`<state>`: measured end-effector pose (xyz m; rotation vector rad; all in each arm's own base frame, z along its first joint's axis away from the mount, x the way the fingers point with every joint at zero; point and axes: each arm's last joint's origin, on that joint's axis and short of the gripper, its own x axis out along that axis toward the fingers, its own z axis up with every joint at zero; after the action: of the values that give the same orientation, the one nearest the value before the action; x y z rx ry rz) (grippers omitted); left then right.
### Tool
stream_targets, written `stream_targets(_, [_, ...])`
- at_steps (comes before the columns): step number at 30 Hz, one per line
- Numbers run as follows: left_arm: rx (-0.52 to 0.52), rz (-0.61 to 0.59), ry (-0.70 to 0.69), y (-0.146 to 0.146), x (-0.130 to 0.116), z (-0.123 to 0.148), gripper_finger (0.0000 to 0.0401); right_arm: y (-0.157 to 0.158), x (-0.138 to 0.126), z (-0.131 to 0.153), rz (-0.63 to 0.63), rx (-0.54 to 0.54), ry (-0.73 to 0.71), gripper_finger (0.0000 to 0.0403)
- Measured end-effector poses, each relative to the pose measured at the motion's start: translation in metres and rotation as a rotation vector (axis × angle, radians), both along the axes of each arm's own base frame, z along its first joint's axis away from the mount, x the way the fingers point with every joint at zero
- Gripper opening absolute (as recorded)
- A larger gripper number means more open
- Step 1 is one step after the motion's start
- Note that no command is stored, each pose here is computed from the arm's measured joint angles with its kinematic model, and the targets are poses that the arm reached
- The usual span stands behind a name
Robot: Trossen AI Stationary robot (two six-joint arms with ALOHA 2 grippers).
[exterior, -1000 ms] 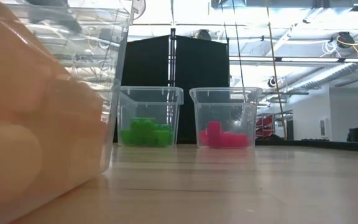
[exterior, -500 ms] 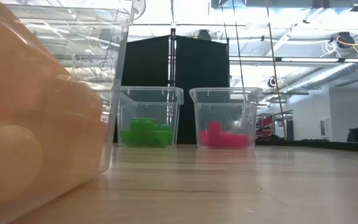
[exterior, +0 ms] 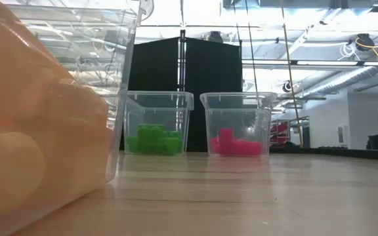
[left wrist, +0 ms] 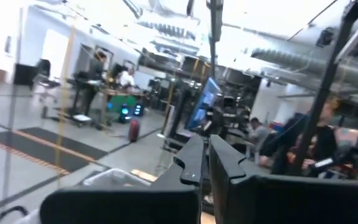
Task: Sort blocks
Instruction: Return to Home Position
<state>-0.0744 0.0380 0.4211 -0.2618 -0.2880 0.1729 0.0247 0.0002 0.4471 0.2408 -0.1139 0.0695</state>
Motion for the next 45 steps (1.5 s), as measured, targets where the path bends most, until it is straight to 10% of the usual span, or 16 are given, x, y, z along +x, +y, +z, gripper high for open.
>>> stream_targets(19, [-0.131,0.250,0.212,-0.025,-0.008,-0.070,0.0000,0.000,-0.001,-0.126,0.030,0.119,-0.212,0.0272])
stream_targets(37, [-0.210,0.045,0.331,-0.032,0.097,-0.142,0.0000,0.020,0.061,-0.241,0.020,0.214,-0.263,0.0272])
stream_targets(45, [-0.240,-0.033,0.340,-0.025,0.130,-0.182,0.0000,0.021,0.062,-0.243,0.004,0.168,-0.252,0.0272])
